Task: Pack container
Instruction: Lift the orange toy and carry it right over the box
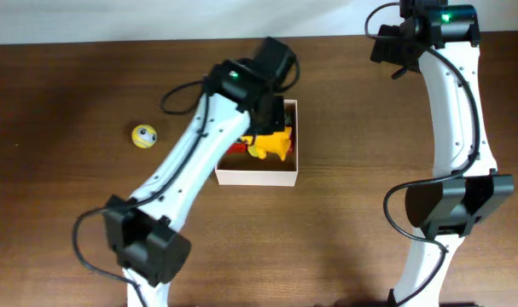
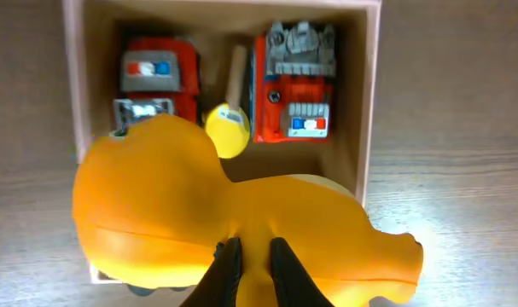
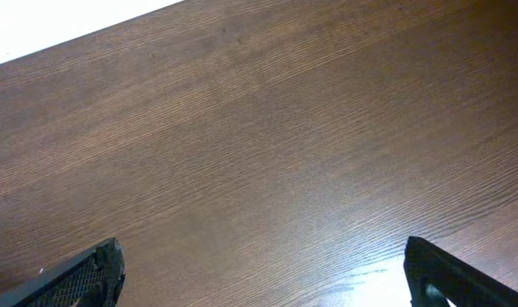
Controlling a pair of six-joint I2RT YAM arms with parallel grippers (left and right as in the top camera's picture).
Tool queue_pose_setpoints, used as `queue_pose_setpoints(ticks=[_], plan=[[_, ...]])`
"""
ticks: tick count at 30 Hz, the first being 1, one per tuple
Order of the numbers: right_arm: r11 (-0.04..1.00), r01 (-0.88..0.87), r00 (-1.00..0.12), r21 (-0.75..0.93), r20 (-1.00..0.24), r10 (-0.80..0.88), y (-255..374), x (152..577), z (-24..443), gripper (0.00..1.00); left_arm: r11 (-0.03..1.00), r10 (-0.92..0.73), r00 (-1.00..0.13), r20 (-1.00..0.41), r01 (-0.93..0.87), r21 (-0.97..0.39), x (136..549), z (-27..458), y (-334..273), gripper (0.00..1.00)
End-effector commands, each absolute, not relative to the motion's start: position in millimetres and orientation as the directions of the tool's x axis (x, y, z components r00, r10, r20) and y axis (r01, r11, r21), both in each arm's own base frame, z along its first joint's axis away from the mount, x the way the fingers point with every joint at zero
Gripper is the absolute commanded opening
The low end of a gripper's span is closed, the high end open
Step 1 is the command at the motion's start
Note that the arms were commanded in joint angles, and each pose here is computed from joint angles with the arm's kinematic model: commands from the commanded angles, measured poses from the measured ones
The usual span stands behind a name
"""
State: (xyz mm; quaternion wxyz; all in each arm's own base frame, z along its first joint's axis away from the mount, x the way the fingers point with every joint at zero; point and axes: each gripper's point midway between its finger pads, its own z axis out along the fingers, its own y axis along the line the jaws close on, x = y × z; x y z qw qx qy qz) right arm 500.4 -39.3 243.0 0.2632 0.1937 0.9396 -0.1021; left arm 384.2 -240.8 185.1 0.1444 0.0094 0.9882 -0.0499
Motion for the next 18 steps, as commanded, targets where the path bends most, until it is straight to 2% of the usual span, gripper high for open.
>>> queue_pose_setpoints(ticks=[1,10,18], plan=[[0.9,0.424,-0.786,-0.103,-0.536,0.308,-44.9,499.2,243.5,0.99,0.998,-0.035,-0.963,-0.267,-0.022,-0.051,393.9,160.9,-241.8,0.11],[0.9,0.424,-0.786,-0.103,-0.536,0.308,-44.9,499.2,243.5,0.99,0.998,-0.059,-0.982,-0.178,-0.055,-0.031,393.1,120.1,-247.9,0.06],[0.9,0.424,-0.786,-0.103,-0.536,0.308,-44.9,499.1,243.5,0.99,0.997,-0.077,-0.986,-0.146,-0.073,-0.037,384.3,118.3,-251.2,0.04]])
